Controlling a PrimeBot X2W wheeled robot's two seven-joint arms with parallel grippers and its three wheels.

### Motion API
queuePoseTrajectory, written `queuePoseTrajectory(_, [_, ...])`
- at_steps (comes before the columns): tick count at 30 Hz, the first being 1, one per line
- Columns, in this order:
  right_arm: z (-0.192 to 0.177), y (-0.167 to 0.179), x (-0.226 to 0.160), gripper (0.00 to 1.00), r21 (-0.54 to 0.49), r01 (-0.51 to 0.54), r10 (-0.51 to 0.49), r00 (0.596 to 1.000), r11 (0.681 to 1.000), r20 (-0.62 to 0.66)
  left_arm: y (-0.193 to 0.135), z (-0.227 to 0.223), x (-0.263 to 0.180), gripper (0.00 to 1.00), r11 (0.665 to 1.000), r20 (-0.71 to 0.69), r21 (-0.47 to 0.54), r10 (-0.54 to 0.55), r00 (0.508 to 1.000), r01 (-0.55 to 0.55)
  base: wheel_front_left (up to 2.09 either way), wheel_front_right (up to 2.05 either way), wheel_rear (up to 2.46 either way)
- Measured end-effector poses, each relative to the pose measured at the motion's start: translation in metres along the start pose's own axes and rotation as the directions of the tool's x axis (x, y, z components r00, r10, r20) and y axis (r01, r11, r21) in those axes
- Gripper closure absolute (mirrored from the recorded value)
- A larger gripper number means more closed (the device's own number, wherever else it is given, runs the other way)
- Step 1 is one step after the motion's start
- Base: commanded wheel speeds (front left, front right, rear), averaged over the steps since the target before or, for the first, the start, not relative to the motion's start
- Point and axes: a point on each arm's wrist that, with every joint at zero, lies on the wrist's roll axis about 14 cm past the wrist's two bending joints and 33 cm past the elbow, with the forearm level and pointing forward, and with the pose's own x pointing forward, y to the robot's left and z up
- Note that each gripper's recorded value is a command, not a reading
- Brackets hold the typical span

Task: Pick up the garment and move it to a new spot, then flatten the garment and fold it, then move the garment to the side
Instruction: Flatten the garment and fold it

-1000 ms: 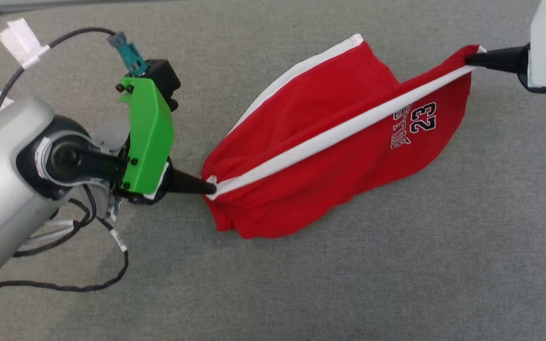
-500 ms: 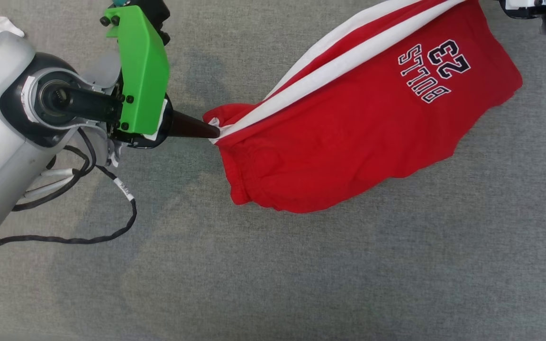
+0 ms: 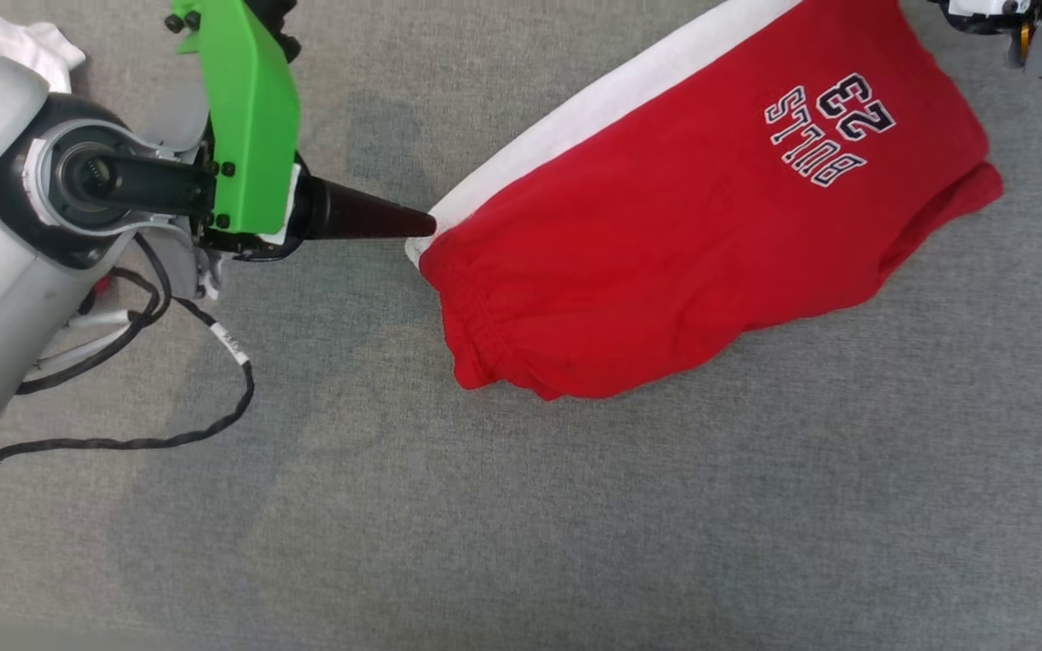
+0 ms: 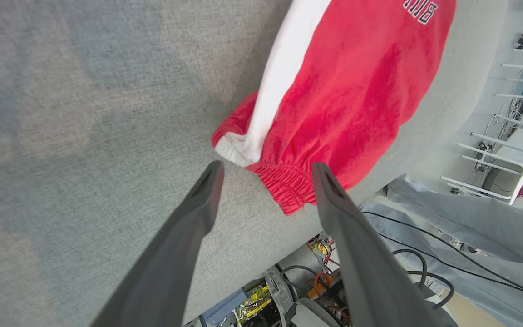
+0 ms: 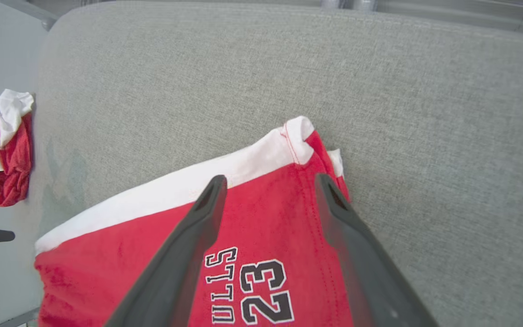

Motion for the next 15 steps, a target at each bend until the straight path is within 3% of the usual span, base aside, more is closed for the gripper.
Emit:
queuePoseTrajectory(3, [0.012, 0.011, -0.016, 0.00, -0.015, -0.016, 0.017, 0.996, 1.000, 0.087, -0.004, 0.006, -0.014, 0.00, 0.999, 0.065, 0.036, 0.008, 0.998, -0.010, 0.00, 0.00, 0.00])
queuePoseTrajectory(7, [0.029, 0.029, -0.041, 0.00, -0.057, -0.038, 0.051, 0.965, 0.998, 0.257, -0.010, 0.023, -0.037, 0.00, 0.984, 0.240, 0.160, 0.034, 0.970, -0.074, 0.00, 0.00, 0.00])
queuePoseTrajectory(10, [0.038, 0.048, -0.063, 0.00, -0.102, -0.060, 0.096, 0.910, 0.993, 0.403, -0.011, 0.039, -0.057, 0.00, 0.945, 0.416, 0.255, 0.085, 0.906, -0.205, 0.00, 0.00, 0.00])
queuePoseTrajectory(15, [0.036, 0.047, -0.098, 0.00, -0.150, 0.011, 0.082, 0.797, 0.989, 0.598, -0.018, 0.044, -0.079, 0.00, 0.910, 0.640, 0.290, 0.046, 0.767, -0.297, 0.00, 0.00, 0.00])
